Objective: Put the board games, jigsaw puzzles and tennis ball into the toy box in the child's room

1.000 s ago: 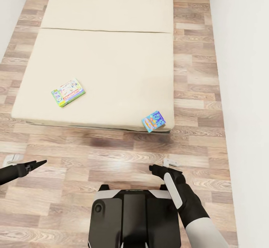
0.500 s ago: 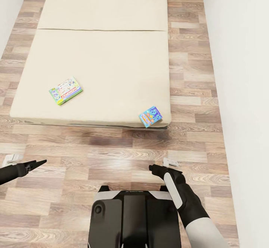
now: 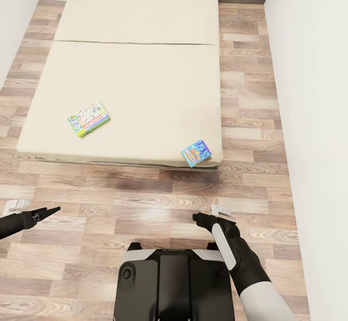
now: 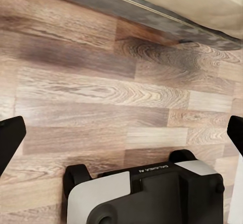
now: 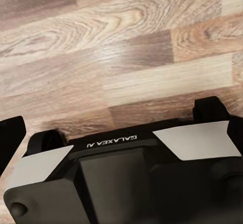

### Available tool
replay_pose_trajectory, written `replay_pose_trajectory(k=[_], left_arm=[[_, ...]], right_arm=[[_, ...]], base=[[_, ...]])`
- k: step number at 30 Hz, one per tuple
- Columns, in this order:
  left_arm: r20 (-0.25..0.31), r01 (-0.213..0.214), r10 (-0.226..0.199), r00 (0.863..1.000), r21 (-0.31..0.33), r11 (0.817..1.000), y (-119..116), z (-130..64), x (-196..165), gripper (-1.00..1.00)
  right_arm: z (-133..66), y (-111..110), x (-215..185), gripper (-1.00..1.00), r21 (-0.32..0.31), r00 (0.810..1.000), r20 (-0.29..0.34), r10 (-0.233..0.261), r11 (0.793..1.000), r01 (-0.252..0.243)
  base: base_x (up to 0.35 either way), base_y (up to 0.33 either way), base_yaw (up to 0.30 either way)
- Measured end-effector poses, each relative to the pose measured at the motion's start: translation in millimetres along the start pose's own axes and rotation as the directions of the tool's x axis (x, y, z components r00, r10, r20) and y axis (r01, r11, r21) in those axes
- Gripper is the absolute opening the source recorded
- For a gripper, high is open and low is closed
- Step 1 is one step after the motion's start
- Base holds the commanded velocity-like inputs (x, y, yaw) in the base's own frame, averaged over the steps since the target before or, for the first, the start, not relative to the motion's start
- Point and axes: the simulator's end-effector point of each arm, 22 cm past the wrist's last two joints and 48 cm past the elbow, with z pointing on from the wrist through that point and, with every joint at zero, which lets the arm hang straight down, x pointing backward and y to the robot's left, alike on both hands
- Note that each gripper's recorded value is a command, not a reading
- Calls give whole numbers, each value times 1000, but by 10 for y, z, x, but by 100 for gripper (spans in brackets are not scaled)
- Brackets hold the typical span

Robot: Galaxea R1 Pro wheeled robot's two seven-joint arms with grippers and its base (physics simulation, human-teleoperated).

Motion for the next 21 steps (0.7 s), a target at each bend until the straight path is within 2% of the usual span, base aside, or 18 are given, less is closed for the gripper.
replay_pose_trajectory(k=[21], left_arm=[[30,-16,16,999,6,1000,-78,-96,-140,100]], right_arm=[[-113,40,-109,100,-7,1000,23,1,1000,-1]], base=[[0,0,-16]])
